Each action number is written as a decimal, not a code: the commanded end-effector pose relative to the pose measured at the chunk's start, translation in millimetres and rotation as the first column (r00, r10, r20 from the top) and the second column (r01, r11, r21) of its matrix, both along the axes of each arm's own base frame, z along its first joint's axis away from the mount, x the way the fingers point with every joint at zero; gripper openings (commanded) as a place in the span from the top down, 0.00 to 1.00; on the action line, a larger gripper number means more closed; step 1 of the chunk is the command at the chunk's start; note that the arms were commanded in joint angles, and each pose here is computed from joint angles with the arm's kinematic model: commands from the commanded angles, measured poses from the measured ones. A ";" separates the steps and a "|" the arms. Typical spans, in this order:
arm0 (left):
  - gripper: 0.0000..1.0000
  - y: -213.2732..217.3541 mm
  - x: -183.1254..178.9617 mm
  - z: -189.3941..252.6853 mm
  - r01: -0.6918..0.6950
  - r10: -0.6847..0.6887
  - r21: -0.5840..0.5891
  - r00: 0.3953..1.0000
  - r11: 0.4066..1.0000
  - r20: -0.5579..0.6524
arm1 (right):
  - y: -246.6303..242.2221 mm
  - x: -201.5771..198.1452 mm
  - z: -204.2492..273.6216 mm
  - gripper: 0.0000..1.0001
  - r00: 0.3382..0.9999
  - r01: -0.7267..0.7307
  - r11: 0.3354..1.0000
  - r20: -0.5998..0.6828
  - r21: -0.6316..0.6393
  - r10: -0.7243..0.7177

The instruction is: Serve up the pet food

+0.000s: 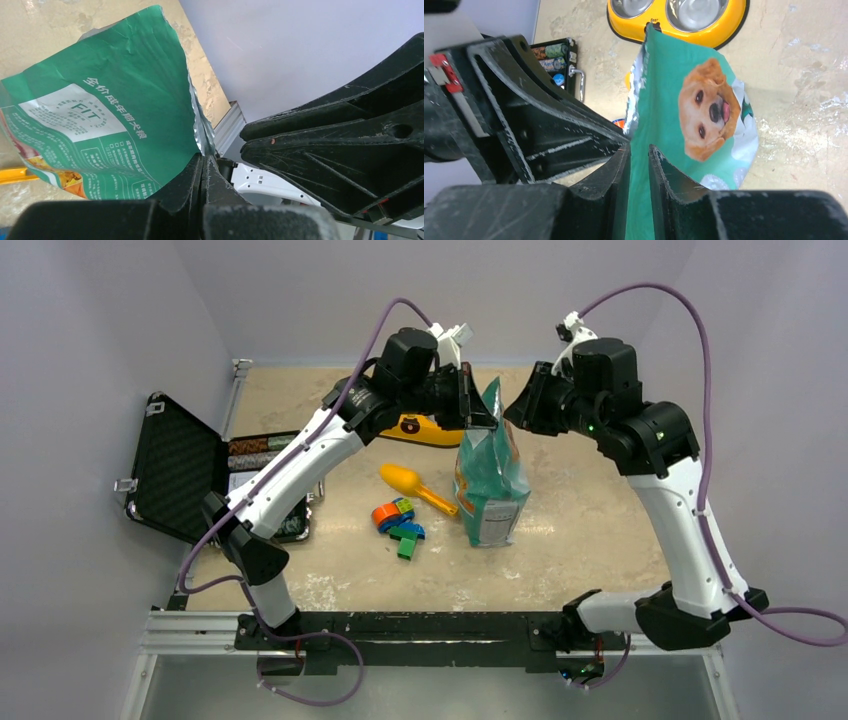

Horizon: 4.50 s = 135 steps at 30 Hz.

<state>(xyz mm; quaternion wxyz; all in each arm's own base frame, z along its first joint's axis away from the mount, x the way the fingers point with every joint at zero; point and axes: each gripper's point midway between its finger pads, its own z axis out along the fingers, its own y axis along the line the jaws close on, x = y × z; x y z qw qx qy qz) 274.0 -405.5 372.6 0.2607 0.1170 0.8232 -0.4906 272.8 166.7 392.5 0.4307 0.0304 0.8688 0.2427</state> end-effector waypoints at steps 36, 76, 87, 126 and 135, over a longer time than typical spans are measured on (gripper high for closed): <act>1.00 23.0 5.2 1.2 -0.100 0.098 0.097 0.995 0.990 0.020 | -8.9 16.5 -37.2 1.00 0.992 0.092 0.954 -0.057 -0.284 -0.112; 1.00 29.3 20.4 -3.6 -0.250 0.254 0.128 0.967 0.960 -0.016 | -70.2 19.2 -26.5 1.00 0.983 0.184 0.849 0.119 -0.495 -0.143; 1.00 1.5 16.3 9.5 -0.147 0.148 0.021 0.988 0.989 -0.039 | -35.9 8.9 -13.8 1.00 0.992 0.037 0.930 0.127 -0.367 0.011; 1.00 -11.3 13.0 18.3 -0.130 0.131 0.049 0.991 0.990 -0.014 | -10.7 -5.6 25.9 0.72 0.993 0.017 0.987 0.119 -0.158 0.002; 1.00 -10.7 12.9 23.5 -0.124 0.124 0.041 0.992 0.991 0.008 | 9.0 3.9 -23.3 0.72 0.999 -0.038 0.985 0.004 -0.169 0.039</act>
